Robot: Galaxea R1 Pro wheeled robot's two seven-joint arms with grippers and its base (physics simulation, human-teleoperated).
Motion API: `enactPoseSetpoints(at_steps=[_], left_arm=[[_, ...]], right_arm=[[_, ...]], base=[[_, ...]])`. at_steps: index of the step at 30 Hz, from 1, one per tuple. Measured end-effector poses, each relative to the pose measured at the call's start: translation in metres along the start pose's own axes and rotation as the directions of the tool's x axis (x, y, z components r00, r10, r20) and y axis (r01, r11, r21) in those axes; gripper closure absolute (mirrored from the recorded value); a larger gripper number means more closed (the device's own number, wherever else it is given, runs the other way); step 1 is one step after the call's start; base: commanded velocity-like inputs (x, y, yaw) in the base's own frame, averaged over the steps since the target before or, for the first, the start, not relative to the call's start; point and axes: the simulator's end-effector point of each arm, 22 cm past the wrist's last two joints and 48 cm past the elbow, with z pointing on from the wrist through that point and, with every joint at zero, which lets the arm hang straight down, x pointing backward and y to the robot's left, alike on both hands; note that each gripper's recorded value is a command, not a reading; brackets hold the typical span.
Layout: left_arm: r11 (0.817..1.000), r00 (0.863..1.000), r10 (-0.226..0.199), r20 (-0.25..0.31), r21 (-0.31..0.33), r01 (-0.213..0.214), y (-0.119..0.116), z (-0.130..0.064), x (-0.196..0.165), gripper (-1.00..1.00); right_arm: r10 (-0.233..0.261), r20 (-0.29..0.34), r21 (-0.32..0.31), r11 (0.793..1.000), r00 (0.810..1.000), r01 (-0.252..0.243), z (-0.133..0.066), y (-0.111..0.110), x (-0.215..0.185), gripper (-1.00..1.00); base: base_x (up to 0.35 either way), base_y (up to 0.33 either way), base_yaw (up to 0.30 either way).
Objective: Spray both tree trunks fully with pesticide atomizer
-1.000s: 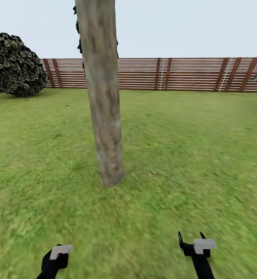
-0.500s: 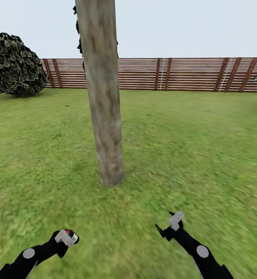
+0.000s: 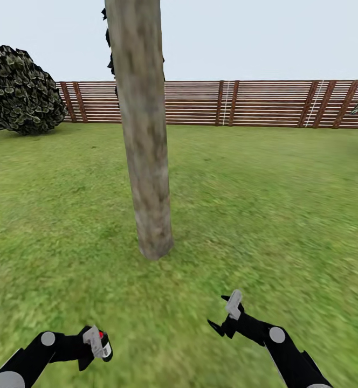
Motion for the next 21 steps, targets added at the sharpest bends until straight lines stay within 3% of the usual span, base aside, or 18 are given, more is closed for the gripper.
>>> enactPoseSetpoints(at_steps=[2,3,5,9,15,21], left_arm=[[0.998,0.999,0.037,-0.016,0.049,-0.036,-0.010,0.002,-0.003,1.00],[0.996,0.998,0.058,-0.026,0.063,-0.057,-0.012,0.002,-0.004,1.00],[0.988,0.993,0.112,-0.044,0.115,-0.106,-0.025,0.007,-0.010,1.00],[0.984,0.993,0.106,-0.051,0.152,-0.097,-0.043,0.021,-0.026,1.00],[0.965,0.983,0.173,-0.063,0.213,-0.156,-0.067,0.034,-0.037,1.00],[0.954,0.980,0.190,-0.051,0.243,-0.172,-0.084,0.046,-0.052,1.00]], right_arm=[[-0.040,-0.023,-0.048,0.998,0.999,0.039,0.004,0.015,0.003,-1.00],[-0.065,-0.028,-0.089,0.994,0.998,0.062,0.007,0.027,0.002,1.00],[-0.120,-0.021,-0.192,0.975,0.993,0.114,0.018,0.063,-0.006,1.00],[-0.162,0.014,-0.304,0.939,0.987,0.159,0.031,0.110,-0.024,1.00],[-0.172,0.047,-0.341,0.923,0.984,0.178,0.041,0.133,-0.041,1.00],[-0.176,0.060,-0.342,0.921,0.983,0.186,0.045,0.133,-0.050,1.00]], base=[[0.000,0.000,0.000],[0.000,0.000,0.000],[0.000,0.000,0.000],[0.000,0.000,0.000],[0.000,0.000,0.000],[0.000,0.000,0.000]])
